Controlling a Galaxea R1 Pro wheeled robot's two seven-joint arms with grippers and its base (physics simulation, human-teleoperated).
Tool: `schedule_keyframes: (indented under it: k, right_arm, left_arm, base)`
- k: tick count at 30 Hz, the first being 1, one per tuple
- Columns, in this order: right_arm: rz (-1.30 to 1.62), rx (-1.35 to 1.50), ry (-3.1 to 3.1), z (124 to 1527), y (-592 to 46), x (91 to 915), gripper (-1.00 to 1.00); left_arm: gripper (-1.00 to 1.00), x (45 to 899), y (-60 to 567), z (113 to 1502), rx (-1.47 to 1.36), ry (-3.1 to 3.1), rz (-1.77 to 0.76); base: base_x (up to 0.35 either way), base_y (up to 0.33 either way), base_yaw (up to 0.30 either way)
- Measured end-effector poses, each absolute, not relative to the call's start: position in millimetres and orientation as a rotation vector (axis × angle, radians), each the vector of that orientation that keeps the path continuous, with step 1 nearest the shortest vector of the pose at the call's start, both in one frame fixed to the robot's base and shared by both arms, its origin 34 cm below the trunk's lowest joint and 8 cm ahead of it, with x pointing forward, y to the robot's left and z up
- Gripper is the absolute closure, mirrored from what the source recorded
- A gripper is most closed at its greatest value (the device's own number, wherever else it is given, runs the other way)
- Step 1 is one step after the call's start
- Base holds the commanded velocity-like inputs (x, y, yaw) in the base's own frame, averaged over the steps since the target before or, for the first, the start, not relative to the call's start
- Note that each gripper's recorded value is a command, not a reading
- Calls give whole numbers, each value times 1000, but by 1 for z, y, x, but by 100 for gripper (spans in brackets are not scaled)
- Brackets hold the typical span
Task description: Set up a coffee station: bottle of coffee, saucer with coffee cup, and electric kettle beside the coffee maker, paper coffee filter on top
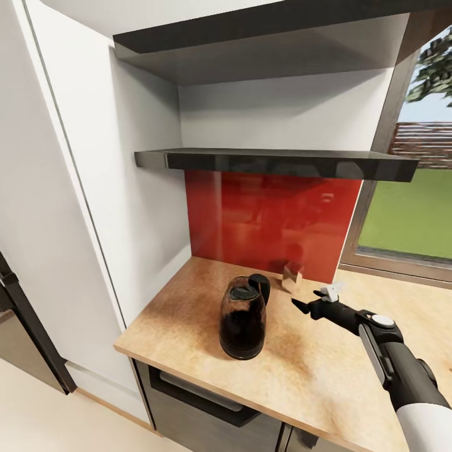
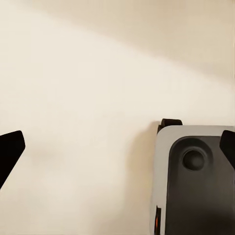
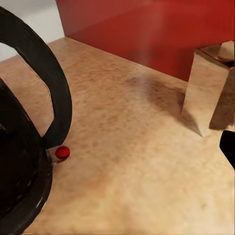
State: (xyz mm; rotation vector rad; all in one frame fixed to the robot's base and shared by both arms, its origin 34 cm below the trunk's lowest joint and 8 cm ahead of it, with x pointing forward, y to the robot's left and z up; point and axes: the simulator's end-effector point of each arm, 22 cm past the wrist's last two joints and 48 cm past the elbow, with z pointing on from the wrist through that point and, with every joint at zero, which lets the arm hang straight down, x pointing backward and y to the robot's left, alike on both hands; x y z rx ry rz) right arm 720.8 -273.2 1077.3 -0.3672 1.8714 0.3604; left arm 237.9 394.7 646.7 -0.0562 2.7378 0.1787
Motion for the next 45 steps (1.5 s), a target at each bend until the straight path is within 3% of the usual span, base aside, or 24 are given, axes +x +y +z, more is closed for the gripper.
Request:
schedule_keyframes:
  k: [45]
  right_arm:
    - [377,-395,1849,1079,-265,720,-100]
  left_arm:
    - [-100,239,393,647,-56,2736,174]
  base:
    - [44,17,0]
